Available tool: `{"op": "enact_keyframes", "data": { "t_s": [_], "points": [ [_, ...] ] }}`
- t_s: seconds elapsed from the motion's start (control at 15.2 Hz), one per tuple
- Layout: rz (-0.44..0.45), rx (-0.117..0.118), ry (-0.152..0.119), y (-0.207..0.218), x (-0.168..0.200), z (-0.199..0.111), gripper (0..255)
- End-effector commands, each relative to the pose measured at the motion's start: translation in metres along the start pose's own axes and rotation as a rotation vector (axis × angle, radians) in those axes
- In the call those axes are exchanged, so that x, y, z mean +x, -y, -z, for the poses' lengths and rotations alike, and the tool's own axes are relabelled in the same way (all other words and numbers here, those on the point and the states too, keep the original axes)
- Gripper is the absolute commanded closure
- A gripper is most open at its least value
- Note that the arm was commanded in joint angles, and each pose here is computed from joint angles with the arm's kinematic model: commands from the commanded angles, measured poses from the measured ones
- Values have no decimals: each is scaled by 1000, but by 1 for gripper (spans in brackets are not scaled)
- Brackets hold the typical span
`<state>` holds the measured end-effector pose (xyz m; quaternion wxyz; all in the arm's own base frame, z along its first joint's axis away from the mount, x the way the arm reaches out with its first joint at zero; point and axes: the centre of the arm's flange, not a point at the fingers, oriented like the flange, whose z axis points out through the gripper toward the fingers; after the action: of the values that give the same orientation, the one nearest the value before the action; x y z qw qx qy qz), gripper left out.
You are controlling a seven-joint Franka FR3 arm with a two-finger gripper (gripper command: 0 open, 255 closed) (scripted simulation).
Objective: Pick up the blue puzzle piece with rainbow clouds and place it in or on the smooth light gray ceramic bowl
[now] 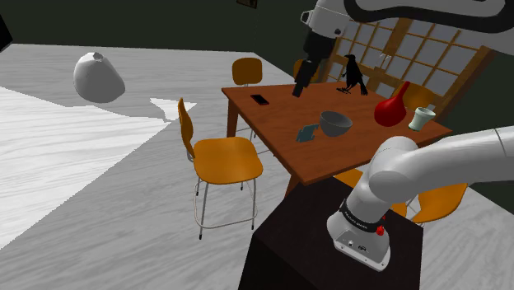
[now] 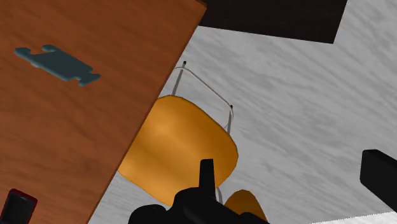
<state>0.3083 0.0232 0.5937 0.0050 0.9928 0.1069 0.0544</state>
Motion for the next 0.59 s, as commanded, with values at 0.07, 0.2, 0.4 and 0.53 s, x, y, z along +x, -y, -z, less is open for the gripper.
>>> {"op": "enact_keyframes", "data": {
  "t_s": [0.07, 0.2, 0.4, 0.53],
  "points": [
    [31, 1, 3, -9, -5, -8, 0],
    [93, 3, 9, -26, -15, -25, 0],
    [185, 6, 18, -54, -29, -49, 0],
    [247, 8, 24, -73, -36, -66, 0]
  ]
}}
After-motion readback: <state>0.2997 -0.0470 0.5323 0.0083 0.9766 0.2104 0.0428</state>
